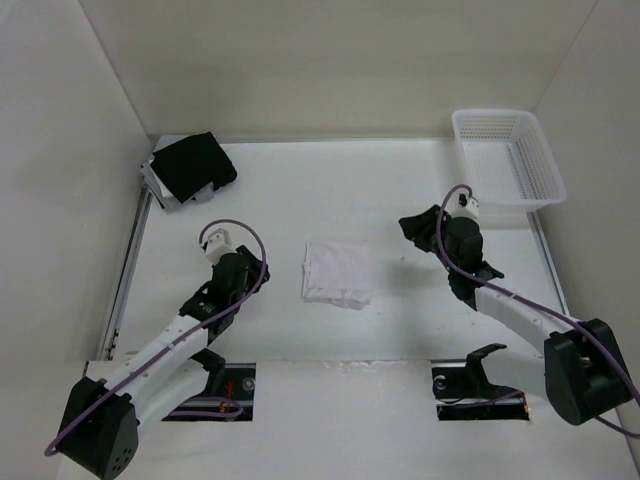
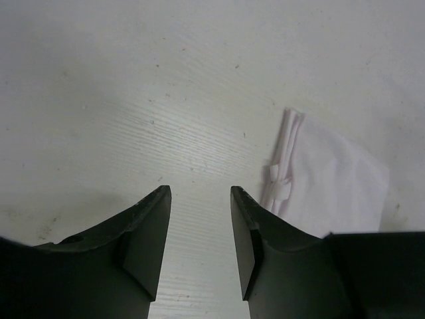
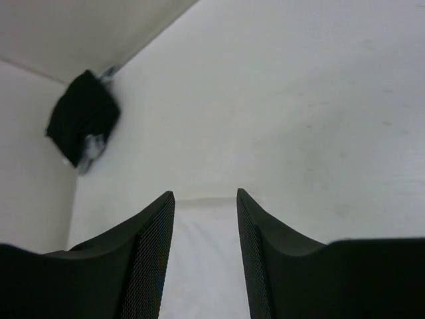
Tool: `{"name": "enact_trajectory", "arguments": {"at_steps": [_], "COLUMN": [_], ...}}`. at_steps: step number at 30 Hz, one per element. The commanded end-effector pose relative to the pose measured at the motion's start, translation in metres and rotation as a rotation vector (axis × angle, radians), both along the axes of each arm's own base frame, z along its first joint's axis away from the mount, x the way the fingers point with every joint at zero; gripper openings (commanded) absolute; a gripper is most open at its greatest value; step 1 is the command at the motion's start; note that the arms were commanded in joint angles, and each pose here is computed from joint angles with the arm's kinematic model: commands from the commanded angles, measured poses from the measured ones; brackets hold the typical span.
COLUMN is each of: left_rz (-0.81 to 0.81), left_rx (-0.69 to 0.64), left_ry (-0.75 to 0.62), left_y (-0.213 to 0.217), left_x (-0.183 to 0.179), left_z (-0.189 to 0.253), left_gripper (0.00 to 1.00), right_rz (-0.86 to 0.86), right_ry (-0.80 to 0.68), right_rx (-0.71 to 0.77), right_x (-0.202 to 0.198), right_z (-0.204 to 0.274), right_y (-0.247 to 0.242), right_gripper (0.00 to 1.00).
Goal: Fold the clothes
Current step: Fold the tank top
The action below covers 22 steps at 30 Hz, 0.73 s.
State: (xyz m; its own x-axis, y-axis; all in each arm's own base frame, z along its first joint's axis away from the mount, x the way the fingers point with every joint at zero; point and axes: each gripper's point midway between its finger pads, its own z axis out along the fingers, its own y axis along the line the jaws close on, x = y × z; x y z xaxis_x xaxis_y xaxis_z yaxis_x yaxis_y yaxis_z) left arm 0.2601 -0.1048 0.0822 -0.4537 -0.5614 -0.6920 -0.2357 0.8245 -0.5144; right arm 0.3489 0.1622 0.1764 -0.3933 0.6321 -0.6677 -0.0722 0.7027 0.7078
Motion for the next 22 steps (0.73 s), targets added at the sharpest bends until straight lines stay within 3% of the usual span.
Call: {"name": "enact_trajectory", "arguments": {"at_steps": [1,22], "left_rz": [-0.022,-0.082], "left_rx": [-0.012,0.051], "left_ry": [-0.042,-0.001], "left_y": [-0.003,-0.016], "left_x": [0.014,0.025], "left_z": [0.028,0.011], "left_gripper": [0.4,0.42], "right_rz": [-0.161,-0.188], "right_ry": [-0.011,-0.008], "right_rx": [-0.071,-0.083], "right_x": [0.005,0.009], "right_z": [-0.021,-0.033], "right_y": [-0.036,-0.041], "right_gripper": [0.48,0.47]}}
